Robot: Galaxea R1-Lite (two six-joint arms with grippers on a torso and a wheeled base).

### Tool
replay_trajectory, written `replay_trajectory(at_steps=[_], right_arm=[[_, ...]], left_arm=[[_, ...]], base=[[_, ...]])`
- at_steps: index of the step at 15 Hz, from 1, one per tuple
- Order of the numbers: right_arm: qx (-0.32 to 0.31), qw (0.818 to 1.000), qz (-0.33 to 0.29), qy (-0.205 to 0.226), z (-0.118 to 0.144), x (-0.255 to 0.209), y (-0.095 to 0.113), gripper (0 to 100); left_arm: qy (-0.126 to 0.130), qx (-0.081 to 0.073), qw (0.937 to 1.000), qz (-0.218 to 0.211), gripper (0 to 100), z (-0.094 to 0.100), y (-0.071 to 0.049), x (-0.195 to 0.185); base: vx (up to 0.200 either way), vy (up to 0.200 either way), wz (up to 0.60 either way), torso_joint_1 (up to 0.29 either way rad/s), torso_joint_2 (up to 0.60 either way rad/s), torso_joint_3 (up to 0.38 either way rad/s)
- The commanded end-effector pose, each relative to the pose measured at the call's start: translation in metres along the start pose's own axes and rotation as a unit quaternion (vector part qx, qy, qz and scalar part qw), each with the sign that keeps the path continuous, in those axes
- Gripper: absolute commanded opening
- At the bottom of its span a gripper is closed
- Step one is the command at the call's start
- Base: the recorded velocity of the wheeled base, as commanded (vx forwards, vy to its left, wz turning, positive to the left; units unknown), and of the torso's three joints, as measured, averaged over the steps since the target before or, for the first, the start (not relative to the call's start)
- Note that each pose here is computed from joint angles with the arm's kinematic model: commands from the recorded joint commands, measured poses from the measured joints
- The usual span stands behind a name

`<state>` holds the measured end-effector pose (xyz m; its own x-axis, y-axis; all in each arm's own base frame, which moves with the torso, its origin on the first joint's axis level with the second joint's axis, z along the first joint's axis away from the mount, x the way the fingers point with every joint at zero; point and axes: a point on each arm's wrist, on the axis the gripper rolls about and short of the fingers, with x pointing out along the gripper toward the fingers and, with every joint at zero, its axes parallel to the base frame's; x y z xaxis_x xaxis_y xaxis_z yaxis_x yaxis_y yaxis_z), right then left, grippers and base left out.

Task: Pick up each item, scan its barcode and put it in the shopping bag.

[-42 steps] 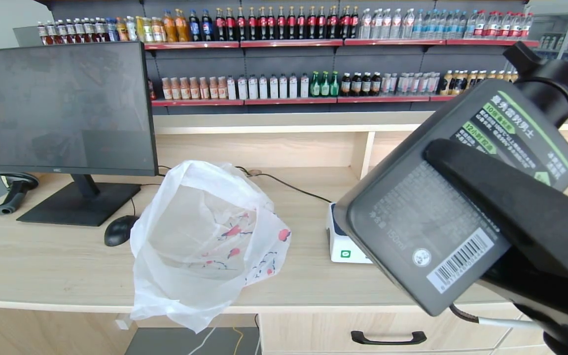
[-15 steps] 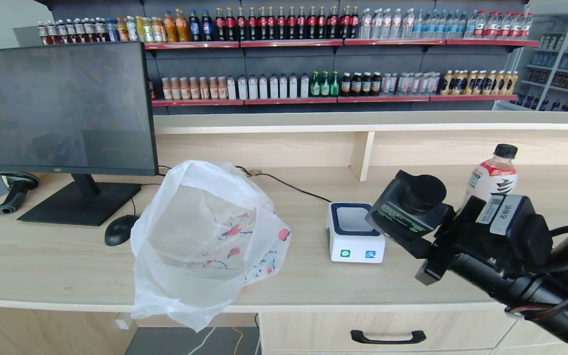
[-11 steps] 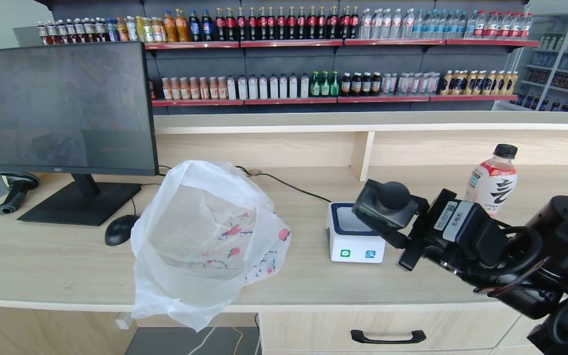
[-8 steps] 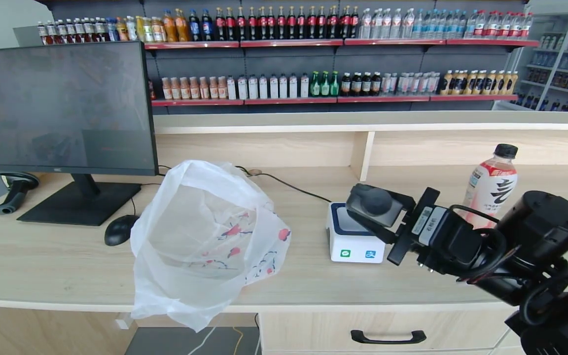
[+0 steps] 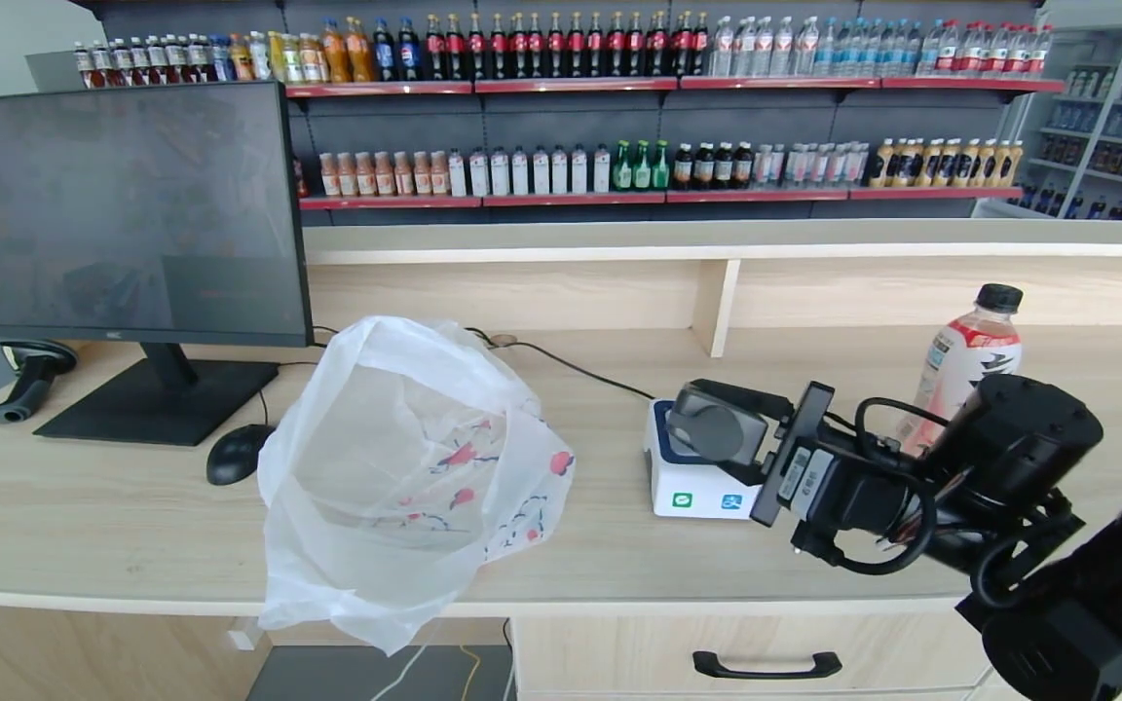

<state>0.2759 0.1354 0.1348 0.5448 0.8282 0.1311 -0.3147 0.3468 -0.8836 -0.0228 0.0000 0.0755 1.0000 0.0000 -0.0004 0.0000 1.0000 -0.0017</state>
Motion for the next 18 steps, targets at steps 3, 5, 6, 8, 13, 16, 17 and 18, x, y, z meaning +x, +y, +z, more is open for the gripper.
replay_trajectory(at_steps=[3,5,6,8,13,16,17,18], right_arm=[[-0.024,1.0,0.013,-0.001,-0.023,0.006,0.004,0],[-0.035,0.999,0.017,0.004,-0.034,0.003,0.004,0],[-0.045,0.999,0.019,0.004,-0.037,0.002,0.005,0],[-0.063,0.998,0.024,0.011,-0.045,0.002,0.009,0],[-0.081,0.996,0.024,0.009,-0.048,0.006,0.01,0],[-0.078,0.996,0.03,0.012,-0.052,0.007,0.014,0],[-0.078,0.996,0.03,0.012,-0.052,0.007,0.014,0],[-0.078,0.996,0.03,0.012,-0.052,0.007,0.014,0]], left_arm=[[0.0,0.0,1.0,0.0,100,0.0,0.0,0.0],[0.0,-0.001,1.0,0.0,100,0.0,0.0,0.0],[0.0,0.0,1.0,0.0,100,0.0,0.0,0.0],[0.0,0.0,1.0,0.0,100,0.0,0.0,0.0],[0.0,0.0,1.0,0.0,100,0.0,0.0,0.0],[0.0,0.0,1.0,0.0,100,0.0,0.0,0.0],[0.0,-0.001,1.0,0.0,100,0.0,0.0,0.0],[0.0,-0.001,1.0,0.0,100,0.0,0.0,0.0]], base=[[0.0,0.0,0.0,0.0,0.0,0.0],[0.0,0.0,0.0,0.0,0.0,0.0],[0.0,0.0,0.0,0.0,0.0,0.0],[0.0,0.0,0.0,0.0,0.0,0.0],[0.0,0.0,0.0,0.0,0.0,0.0],[0.0,0.0,0.0,0.0,0.0,0.0],[0.0,0.0,0.0,0.0,0.0,0.0],[0.0,0.0,0.0,0.0,0.0,0.0]])
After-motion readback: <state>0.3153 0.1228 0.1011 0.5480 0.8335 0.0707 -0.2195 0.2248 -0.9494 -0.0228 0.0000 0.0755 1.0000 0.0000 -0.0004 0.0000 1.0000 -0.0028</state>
